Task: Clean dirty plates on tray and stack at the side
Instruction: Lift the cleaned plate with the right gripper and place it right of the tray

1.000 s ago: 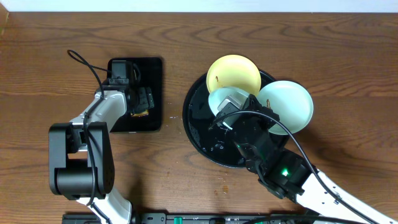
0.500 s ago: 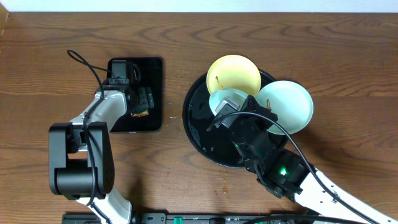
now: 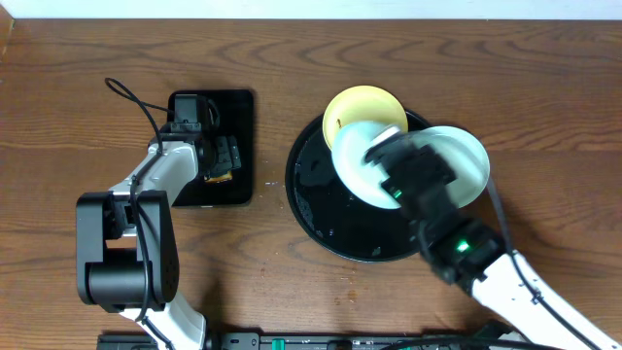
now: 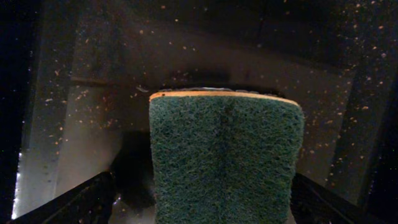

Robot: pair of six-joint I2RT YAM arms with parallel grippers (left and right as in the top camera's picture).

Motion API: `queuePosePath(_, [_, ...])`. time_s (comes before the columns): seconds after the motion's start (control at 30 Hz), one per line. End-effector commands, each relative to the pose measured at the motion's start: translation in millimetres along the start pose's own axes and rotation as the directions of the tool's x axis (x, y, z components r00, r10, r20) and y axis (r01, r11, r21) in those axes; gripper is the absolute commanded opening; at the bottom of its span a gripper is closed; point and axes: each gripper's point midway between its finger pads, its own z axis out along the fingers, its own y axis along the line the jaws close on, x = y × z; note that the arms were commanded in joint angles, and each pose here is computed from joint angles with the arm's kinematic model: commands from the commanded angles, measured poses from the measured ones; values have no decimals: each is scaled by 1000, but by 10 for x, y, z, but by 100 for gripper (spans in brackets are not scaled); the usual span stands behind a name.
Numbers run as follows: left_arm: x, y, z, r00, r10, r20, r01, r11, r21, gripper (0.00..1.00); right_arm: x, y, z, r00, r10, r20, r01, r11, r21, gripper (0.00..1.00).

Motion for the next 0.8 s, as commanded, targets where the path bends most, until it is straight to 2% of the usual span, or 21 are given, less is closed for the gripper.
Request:
queuePosePath(0.0, [0, 31, -3, 1000, -4, 3, 4, 1000, -13, 89, -179, -259, 63, 933, 357, 43, -346, 924, -159, 1])
queuePosePath(0.17, [0, 31, -3, 1000, -4, 3, 4, 1000, -13, 89, 162, -1085, 239, 782, 622, 30, -617, 781, -103, 1])
queuePosePath(0.3, [1, 31, -3, 1000, -4, 2, 4, 1000, -13, 89, 746, -1843, 250, 623, 780, 59, -781, 617, 96, 1])
queuePosePath(0.43, [0, 31, -3, 1000, -4, 3, 4, 1000, -13, 89, 1372, -2377, 197, 514, 852, 97, -838, 474, 270, 1])
queuePosePath(0.6, [0, 31, -3, 1000, -4, 3, 4, 1000, -13, 89, 2086, -2560, 266, 426, 903, 48, -835, 373, 404, 1])
queuePosePath(0.77, [0, 31, -3, 1000, -4, 3, 4, 1000, -13, 89, 2630, -2456, 530, 354, 935, -35, -823, 329, 463, 1])
